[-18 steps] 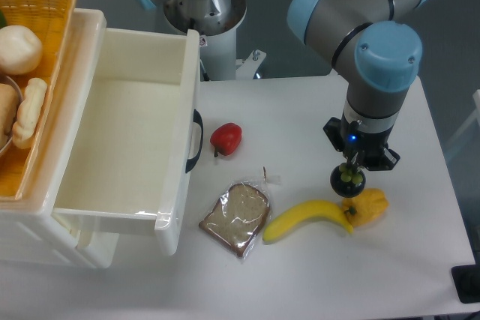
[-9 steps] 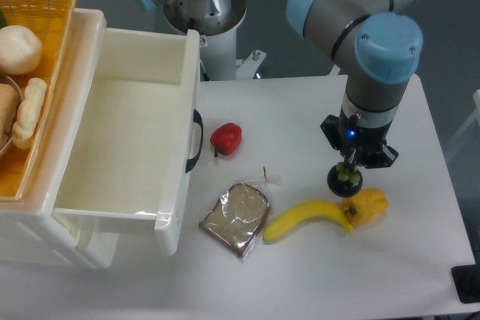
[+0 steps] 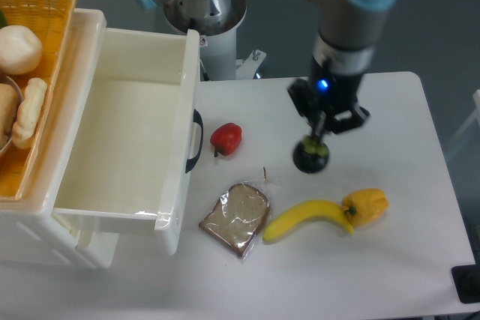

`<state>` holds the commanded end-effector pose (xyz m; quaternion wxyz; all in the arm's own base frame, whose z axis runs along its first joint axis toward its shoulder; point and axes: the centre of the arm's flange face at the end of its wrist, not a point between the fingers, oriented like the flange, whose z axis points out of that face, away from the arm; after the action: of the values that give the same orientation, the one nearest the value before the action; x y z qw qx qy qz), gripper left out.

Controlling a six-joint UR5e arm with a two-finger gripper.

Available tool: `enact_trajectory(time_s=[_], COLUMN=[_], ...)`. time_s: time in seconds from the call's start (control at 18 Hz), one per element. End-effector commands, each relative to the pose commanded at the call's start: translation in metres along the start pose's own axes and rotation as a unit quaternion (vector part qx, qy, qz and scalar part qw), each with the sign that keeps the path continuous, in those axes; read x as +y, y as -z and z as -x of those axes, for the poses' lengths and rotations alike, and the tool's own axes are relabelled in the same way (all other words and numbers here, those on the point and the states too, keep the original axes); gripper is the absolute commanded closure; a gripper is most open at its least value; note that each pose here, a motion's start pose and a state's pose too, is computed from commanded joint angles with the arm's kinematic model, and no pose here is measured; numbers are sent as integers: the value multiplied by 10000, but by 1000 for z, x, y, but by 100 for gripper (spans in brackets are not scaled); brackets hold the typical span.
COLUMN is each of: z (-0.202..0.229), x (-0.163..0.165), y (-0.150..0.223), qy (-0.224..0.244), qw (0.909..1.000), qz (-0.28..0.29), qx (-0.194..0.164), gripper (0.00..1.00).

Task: Place the mangosteen in the upper white drawer
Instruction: 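Carry the mangosteen over the open white drawer and lower it inside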

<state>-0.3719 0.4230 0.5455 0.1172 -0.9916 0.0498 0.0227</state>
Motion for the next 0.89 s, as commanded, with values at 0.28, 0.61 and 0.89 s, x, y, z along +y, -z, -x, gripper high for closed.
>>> enact_trajectory(time_s=[0.28, 0.61, 0.89], z=[-83, -149, -178], x=[-19, -62, -87], y=[40, 8, -33], qy=[103, 71, -85], qw=[9996, 9992, 9979], qz=[-269, -192, -4], qx=[-49, 332, 640], gripper=[100, 100, 100])
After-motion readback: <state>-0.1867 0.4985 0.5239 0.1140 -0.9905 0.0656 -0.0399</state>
